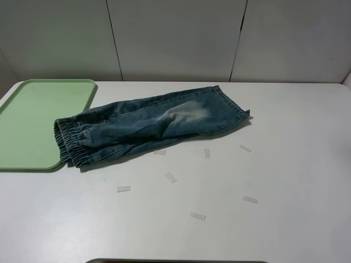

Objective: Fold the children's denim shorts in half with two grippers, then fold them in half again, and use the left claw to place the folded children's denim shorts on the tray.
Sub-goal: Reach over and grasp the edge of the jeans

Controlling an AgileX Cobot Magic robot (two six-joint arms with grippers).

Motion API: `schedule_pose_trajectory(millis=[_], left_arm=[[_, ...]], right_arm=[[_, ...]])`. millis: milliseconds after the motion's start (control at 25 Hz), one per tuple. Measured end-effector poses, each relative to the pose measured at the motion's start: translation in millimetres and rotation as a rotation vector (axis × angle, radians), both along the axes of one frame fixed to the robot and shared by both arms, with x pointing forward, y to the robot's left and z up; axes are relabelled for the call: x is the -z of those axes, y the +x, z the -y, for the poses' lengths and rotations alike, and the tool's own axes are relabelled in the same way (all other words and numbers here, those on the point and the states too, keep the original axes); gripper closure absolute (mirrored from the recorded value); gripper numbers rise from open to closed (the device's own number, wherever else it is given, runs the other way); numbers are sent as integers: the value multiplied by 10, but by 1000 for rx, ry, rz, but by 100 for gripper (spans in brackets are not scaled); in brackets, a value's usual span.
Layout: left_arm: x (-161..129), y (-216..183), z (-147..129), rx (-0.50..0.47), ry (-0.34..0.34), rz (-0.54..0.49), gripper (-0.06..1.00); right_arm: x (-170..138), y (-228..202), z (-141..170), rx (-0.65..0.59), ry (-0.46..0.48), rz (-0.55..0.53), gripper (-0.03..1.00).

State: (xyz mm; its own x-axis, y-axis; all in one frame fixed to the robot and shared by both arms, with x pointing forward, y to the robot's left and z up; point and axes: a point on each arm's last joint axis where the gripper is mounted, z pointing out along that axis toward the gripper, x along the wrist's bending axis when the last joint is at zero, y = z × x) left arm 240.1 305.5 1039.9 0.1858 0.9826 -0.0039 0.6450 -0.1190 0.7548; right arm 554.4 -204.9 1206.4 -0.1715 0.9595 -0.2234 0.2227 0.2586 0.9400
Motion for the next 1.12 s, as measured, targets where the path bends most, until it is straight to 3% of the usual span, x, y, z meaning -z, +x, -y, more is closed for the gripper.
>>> schedule_pose_trajectory(millis=[600,920,1120], left_arm=[[6,4,1,-14,-12,-2,9],[9,-117,-16,-121,-30,80,9],[11,-124,-16,-130,-30,84,9]], right_arm=[[3,-1,-5,-1,13,-5,37],[4,-2,-6,-2,17,-7,37],[4,-2,-6,-2,18,-7,37]])
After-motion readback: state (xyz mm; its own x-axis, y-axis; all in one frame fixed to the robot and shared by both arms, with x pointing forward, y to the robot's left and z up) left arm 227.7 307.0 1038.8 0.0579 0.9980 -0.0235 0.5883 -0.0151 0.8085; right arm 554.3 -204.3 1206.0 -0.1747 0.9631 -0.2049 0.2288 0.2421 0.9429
